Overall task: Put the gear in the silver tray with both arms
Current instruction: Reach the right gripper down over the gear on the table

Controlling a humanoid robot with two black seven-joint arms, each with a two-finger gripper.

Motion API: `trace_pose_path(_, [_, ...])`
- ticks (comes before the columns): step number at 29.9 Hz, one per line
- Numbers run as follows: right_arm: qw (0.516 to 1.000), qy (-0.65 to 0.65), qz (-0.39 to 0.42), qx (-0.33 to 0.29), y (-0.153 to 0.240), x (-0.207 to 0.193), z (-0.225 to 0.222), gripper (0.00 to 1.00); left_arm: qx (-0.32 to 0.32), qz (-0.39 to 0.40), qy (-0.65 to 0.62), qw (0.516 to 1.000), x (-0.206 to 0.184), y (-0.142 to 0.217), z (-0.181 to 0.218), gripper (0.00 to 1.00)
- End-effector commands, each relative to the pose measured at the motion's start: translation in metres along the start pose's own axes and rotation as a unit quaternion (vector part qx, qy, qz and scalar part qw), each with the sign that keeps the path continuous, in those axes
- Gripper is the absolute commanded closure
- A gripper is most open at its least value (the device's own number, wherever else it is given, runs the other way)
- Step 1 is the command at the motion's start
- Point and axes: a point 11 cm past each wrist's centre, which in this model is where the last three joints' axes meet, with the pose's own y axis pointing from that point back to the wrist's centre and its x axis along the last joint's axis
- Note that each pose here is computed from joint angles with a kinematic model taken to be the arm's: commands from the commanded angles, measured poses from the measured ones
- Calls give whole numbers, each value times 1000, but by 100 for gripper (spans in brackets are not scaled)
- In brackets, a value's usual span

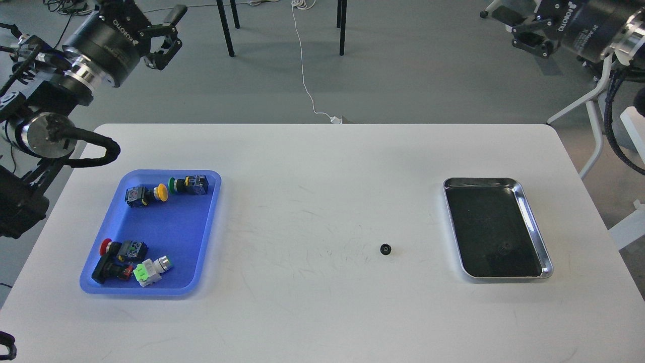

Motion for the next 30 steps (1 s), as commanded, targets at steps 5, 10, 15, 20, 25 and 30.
trace_pose_path(5, [945, 249, -177, -121, -58, -72, -5, 1, 1, 70, 42, 997, 40, 38, -19, 2])
trace_pose_path(10, [893, 316, -276, -159, -74, -121, 21, 1, 17, 109, 41, 993, 65, 56, -33, 2])
trace_pose_path(15, [847, 364, -348, -171, -69, -146, 46, 2, 27, 116, 44, 992, 71, 67, -43, 2])
trace_pose_path(20, [778, 416, -422, -210, -58, -170, 83, 6, 35, 125, 49, 990, 73, 73, -52, 2])
trace_pose_path(25, [750, 401, -483, -207, -49, -196, 111, 7, 41, 130, 49, 990, 76, 80, -58, 2])
trace_pose_path(30, [740, 393, -500, -220, -48, -210, 137, 8, 43, 134, 44, 989, 79, 85, -56, 2])
